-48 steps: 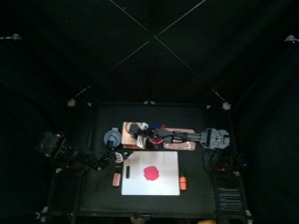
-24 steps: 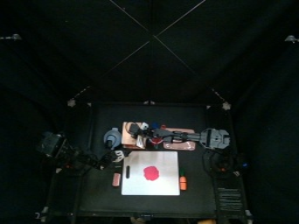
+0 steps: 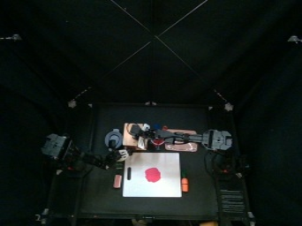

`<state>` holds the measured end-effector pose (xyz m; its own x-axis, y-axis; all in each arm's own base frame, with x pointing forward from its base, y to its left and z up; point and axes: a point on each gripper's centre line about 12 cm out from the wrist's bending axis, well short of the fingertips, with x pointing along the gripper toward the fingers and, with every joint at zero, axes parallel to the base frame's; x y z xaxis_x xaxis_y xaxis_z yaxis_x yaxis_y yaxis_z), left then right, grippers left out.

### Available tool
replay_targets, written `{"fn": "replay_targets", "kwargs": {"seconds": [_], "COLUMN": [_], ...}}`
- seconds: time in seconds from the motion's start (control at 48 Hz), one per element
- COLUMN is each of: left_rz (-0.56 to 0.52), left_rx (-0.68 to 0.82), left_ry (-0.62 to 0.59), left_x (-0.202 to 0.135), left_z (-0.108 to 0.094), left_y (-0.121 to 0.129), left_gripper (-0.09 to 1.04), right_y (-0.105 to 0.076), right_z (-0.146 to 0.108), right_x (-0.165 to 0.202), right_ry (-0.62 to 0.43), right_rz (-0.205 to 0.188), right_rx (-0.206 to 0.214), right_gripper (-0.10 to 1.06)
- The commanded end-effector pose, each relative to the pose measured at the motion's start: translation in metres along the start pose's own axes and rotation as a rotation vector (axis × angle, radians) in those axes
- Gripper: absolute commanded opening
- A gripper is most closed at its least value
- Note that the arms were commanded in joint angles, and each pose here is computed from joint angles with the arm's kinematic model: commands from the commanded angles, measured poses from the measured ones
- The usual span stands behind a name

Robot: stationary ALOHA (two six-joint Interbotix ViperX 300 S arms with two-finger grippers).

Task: Get the cutter from the drawer then cut the dough then place the extra dough in the bowl
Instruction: Open the drawer

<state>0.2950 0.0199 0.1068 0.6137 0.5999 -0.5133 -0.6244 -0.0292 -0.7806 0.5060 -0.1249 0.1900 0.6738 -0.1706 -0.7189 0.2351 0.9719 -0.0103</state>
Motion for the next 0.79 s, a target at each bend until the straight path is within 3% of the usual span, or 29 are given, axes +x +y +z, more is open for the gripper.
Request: {"fn": "replay_targets", "kwargs": {"seconds": [0.021,0.479,0.792], "left_rz": [-0.006,-0.002,0.006], "left_rx": [-0.014,0.002,0.006], "left_ry": [-0.015,-0.024,-0.031], "left_x": [0.004,0.012,0.015], "left_z": [0.003,0.004,0.005], "left_y": [-0.005,-0.006,-0.003], "left_gripper": [0.79,0.78,0.67], "right_y": [0.002,0.002,0.006], "right_z": [0.006,0.002,-0.006], "right_x": [-0.005,0.001,-0.001], "right_ry": [-0.012,0.009,0.041], "right_rz": [0.003,0.004,0.014], "right_rx": [0.002,0.013,0.022], "right_gripper": [0.03,0.03,0.03]}}
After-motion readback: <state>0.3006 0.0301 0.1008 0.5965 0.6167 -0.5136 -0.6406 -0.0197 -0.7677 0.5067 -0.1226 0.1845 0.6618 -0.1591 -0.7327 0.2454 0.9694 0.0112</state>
